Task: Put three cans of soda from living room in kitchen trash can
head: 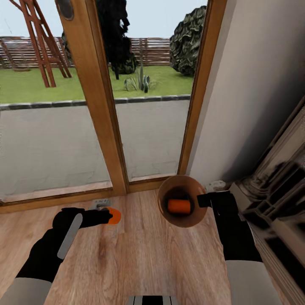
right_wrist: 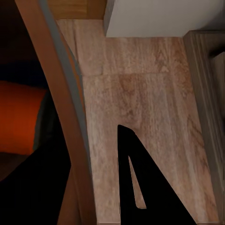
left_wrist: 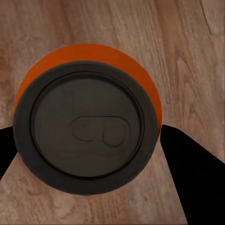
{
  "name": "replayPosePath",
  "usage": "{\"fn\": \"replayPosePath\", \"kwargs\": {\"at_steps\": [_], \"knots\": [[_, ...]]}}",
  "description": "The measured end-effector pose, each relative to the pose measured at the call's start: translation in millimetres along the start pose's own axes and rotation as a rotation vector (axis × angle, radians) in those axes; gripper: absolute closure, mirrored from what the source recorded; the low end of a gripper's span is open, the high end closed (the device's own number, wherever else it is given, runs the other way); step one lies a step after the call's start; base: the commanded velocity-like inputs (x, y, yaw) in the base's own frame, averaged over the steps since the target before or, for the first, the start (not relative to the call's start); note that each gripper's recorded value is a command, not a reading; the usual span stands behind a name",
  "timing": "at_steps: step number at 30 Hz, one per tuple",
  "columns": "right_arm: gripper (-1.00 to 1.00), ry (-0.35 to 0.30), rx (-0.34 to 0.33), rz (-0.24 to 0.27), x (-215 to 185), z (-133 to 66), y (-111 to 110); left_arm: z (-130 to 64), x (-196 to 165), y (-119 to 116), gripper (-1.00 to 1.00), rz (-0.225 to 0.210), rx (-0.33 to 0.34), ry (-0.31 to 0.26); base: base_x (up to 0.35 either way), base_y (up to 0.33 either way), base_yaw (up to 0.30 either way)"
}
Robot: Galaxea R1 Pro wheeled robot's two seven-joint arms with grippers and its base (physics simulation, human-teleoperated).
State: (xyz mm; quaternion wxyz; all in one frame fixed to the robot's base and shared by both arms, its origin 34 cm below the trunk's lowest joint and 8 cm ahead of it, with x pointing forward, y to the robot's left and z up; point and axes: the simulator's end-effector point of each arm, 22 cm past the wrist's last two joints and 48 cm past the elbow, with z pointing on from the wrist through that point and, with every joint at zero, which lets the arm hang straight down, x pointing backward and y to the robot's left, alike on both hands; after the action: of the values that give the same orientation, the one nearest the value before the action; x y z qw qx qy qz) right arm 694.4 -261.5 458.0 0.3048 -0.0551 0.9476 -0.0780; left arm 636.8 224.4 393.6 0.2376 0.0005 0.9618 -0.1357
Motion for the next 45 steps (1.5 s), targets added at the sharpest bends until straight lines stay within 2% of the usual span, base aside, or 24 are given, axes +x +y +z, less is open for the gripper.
{"fn": "replayPosePath", "kwargs": {"at_steps": [3,9,27,33,35,41,45], "knots": [[1.00,0.003,0.006,-0.006,2,-2.4,0,-8.6,-1,-8,1.00,0.000,0.024,-0.021,0.000,0.000,0.000],[1.00,0.030,-0.021,0.001,20,0.4,13,-12.3,7,-14,1.00,-0.008,0.045,-0.024,-0.046,0.000,0.000],[1.00,0.055,-0.015,-0.005,35,2.9,12,-12.8,9,-11,1.00,-0.009,0.039,-0.022,-0.297,0.000,0.000],[1.00,0.062,-0.014,-0.009,40,3.7,13,-13.3,8,-12,1.00,-0.010,0.045,-0.025,-0.123,0.000,0.000],[1.00,0.069,-0.017,-0.010,42,5.2,13,-14.4,7,-15,1.00,-0.009,0.055,-0.029,-0.027,0.000,0.000],[1.00,0.112,-0.021,-0.025,58,14.1,16,-22.6,-2,-40,1.00,0.003,0.156,-0.053,-0.008,0.000,0.000],[1.00,0.155,-0.040,-0.041,73,22.1,26,-33.7,-13,-54,1.00,0.021,0.201,-0.090,-0.001,0.000,0.000]]}}
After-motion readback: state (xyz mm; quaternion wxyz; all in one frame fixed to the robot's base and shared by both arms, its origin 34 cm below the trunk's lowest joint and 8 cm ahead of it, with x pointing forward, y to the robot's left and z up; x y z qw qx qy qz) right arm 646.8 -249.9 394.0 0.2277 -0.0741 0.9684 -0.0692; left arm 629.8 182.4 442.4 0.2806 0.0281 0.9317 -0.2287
